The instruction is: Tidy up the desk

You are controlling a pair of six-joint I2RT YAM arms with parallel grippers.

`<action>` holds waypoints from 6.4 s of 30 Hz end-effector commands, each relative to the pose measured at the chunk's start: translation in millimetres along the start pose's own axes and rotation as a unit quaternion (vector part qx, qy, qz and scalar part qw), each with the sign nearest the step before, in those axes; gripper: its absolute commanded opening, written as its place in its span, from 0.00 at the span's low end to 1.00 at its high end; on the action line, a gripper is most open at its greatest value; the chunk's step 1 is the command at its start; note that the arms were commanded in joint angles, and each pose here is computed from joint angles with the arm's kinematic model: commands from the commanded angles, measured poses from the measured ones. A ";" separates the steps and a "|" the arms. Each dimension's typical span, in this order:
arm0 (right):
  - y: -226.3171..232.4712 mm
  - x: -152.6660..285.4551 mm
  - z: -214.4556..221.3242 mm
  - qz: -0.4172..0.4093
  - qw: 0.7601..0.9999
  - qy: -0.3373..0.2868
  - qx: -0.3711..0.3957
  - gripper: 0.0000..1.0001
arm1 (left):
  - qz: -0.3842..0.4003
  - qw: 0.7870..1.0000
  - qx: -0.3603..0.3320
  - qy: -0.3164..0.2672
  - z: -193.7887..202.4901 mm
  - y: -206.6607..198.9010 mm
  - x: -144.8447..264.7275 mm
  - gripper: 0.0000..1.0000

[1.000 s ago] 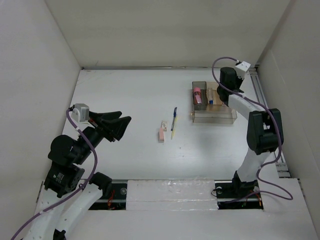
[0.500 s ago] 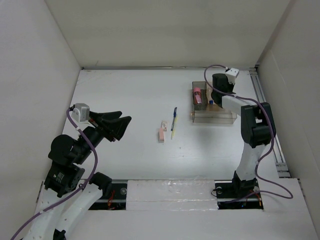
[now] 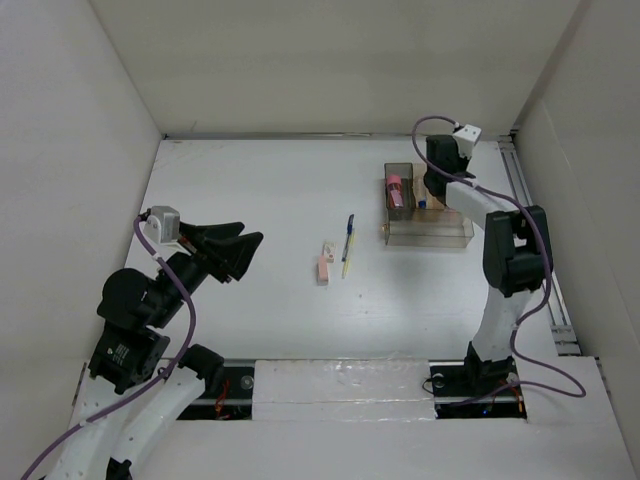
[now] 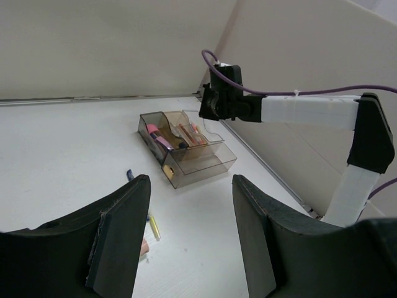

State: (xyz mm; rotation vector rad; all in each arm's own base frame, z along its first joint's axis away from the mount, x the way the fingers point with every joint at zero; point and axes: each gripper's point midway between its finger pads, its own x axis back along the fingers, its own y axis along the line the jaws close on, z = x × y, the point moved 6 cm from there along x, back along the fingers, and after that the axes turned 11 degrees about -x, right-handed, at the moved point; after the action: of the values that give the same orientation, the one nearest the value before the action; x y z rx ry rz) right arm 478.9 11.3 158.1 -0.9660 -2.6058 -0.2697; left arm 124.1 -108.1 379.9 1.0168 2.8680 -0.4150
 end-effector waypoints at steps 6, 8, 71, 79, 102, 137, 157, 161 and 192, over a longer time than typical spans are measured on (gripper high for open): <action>67.7 106.5 -56.8 -0.201 0.969 0.057 -0.133 0.00 | 0.006 1.000 -0.008 -0.016 -7.7 -1.6 -3.5 0.51; 85.4 142.2 -39.2 -0.255 0.953 0.107 -0.122 0.00 | 0.004 1.000 -0.008 -0.017 -7.5 -1.0 -3.3 0.51; 62.4 185.0 42.4 -0.263 0.949 0.147 -0.087 0.00 | 0.009 1.000 -0.006 -0.011 -5.6 -1.5 -6.6 0.52; -4.0 60.9 -43.6 -0.127 0.980 0.053 -0.142 0.00 | 0.009 1.000 -0.009 -0.019 -8.9 -2.5 -2.5 0.52; -28.1 -9.4 -43.6 -0.008 0.999 -0.033 -0.029 0.00 | 0.014 1.000 -0.009 -0.017 -8.0 -3.5 -3.1 0.52; 72.1 126.4 -25.3 -0.229 0.966 0.081 -0.091 0.00 | 0.009 1.000 -0.005 -0.003 -2.3 -0.5 -9.3 0.52; 121.9 223.3 162.7 -0.275 0.939 0.208 0.008 0.38 | 0.008 1.000 -0.006 -0.007 -3.2 0.7 -9.4 0.52; 122.9 217.5 178.9 -0.265 0.939 0.219 0.020 0.36 | 0.011 1.000 -0.006 -0.008 -3.6 -0.3 -7.7 0.52; 20.3 53.2 -50.6 -0.134 0.978 0.078 -0.142 0.00 | 0.018 1.000 -0.009 -0.014 -7.1 -3.0 -5.0 0.53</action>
State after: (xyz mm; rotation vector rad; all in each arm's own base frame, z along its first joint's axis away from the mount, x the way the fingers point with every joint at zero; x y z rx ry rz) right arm 454.0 61.0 228.4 -0.6081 -2.5883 -0.8042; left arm 127.3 -110.8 378.6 1.0397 2.8726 -0.4095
